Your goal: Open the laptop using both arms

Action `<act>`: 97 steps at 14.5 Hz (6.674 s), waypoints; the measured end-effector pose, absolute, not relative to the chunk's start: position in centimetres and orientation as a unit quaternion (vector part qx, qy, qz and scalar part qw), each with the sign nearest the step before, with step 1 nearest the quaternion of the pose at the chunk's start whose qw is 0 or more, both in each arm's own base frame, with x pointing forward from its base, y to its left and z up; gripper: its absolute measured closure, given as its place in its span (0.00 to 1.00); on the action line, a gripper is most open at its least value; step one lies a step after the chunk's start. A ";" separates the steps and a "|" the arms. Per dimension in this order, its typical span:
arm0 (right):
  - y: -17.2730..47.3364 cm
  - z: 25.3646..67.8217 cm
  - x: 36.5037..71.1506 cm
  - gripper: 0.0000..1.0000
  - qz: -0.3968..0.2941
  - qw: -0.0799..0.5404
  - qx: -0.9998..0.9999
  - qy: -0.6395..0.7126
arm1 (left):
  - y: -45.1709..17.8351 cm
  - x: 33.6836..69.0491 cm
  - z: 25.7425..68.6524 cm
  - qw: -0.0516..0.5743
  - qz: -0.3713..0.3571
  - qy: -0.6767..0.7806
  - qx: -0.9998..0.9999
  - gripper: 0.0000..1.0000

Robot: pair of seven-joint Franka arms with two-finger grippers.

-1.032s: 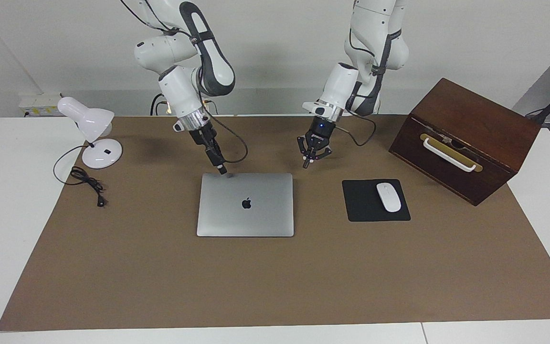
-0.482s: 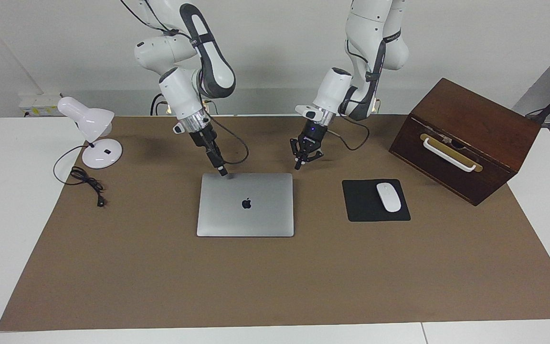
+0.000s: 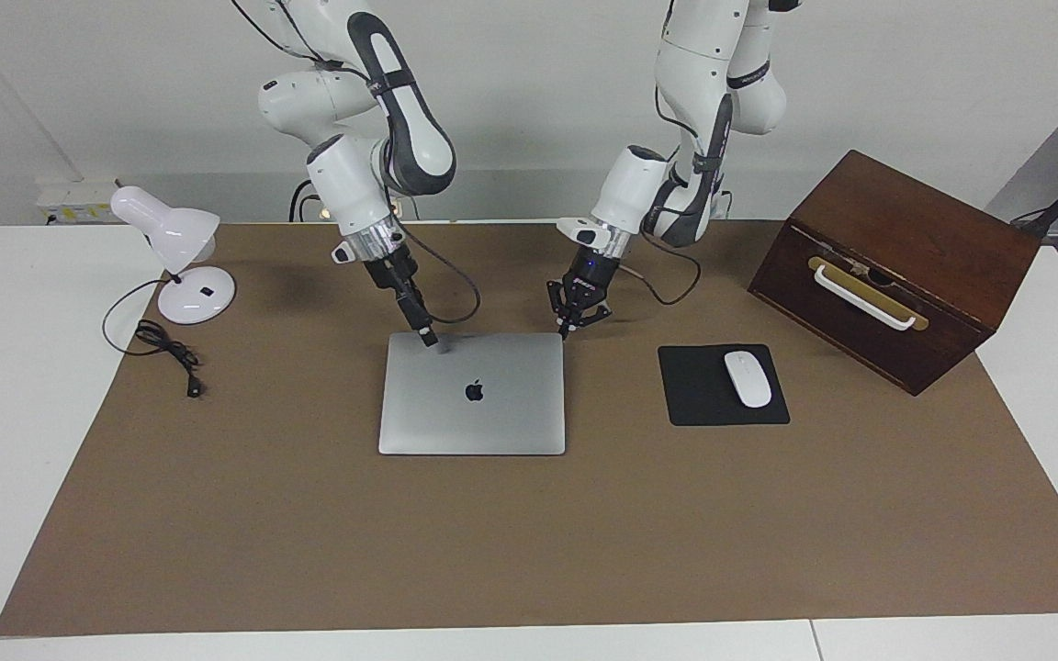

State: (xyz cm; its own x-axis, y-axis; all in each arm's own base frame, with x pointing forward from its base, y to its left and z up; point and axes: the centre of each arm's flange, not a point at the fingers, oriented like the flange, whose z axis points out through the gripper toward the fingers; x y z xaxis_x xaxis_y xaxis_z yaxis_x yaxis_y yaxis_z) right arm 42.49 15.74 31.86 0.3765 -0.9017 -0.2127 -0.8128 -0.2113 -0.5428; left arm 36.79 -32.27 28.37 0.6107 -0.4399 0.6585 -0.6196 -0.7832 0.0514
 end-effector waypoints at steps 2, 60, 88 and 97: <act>15.3 31.8 42.7 0.00 -0.079 0.295 -0.776 0.551 | -32.7 37.3 28.0 0.139 0.324 -0.299 0.887 0.99; 22.5 48.4 59.1 0.00 -0.143 0.477 -0.690 0.526 | -33.5 38.6 26.8 0.133 0.326 -0.313 0.882 0.99; 3.1 64.2 57.4 0.00 0.009 0.060 -0.992 0.106 | -15.9 50.4 52.2 0.024 0.105 -0.124 0.986 0.05; -4.9 58.0 52.9 0.00 0.013 0.026 -0.989 0.144 | -4.7 52.2 59.0 0.012 0.077 -0.019 0.997 0.00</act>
